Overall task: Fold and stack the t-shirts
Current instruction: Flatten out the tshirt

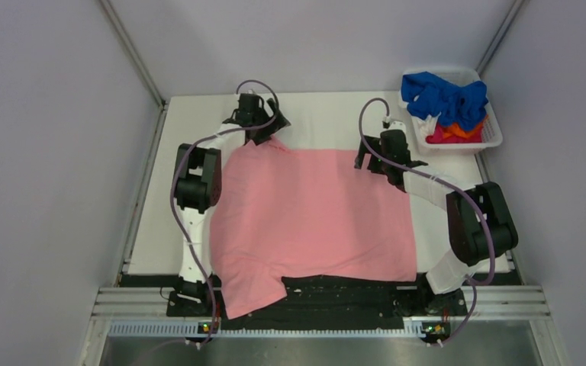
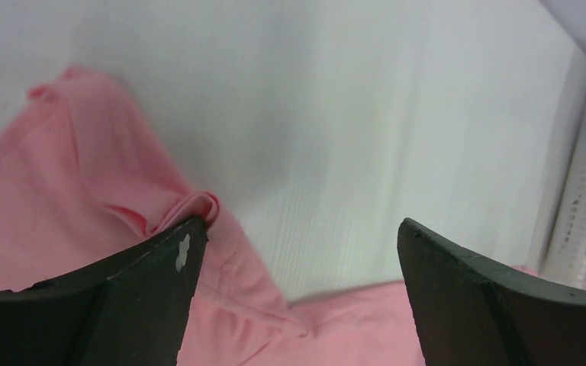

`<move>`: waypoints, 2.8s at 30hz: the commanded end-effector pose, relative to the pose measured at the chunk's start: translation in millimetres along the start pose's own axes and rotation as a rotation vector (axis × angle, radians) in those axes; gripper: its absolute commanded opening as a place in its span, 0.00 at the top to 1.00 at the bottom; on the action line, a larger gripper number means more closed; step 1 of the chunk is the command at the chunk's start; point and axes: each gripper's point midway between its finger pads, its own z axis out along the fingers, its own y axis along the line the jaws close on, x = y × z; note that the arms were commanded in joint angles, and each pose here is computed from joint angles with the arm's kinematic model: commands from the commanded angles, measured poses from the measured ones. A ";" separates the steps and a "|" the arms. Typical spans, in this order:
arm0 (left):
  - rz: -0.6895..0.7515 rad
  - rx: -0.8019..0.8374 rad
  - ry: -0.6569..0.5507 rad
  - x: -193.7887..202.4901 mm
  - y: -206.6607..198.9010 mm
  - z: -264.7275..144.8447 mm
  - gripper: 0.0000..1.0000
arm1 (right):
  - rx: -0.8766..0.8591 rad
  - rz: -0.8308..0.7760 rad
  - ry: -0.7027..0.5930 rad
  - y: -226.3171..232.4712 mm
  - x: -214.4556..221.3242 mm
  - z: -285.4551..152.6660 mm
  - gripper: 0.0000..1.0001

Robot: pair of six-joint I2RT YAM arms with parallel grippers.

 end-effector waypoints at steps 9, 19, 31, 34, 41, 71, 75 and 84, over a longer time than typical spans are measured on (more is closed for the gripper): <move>0.008 0.331 -0.219 -105.3 -113.4 25.6 0.01 | 0.060 0.004 -0.104 -6.8 -35.0 -17.9 0.01; 0.144 0.147 -0.168 -52.0 -67.7 -74.0 0.01 | -0.009 0.015 -0.079 4.9 -27.4 -19.4 0.01; 0.064 0.036 -0.060 -3.4 -40.8 -34.7 0.01 | 0.024 0.036 -0.069 -3.5 -17.2 -21.0 0.01; 0.045 0.029 -0.054 0.5 -38.5 -16.5 0.01 | 0.013 0.037 -0.081 -3.2 -16.5 -21.0 0.01; 0.036 0.101 -0.042 3.3 -59.2 17.4 0.01 | 0.056 0.018 -0.075 -10.6 -14.1 -11.8 0.01; 0.295 -0.321 -0.077 25.8 30.0 -166.2 0.01 | 0.157 0.030 0.081 -36.4 21.2 -43.4 0.01; 0.265 -0.399 0.001 43.9 59.4 -158.7 0.01 | 0.157 0.034 0.124 -38.0 35.8 -38.5 0.01; 0.182 -0.457 0.147 46.0 87.9 -106.6 0.01 | 0.154 0.030 0.192 -35.4 50.3 -13.2 0.01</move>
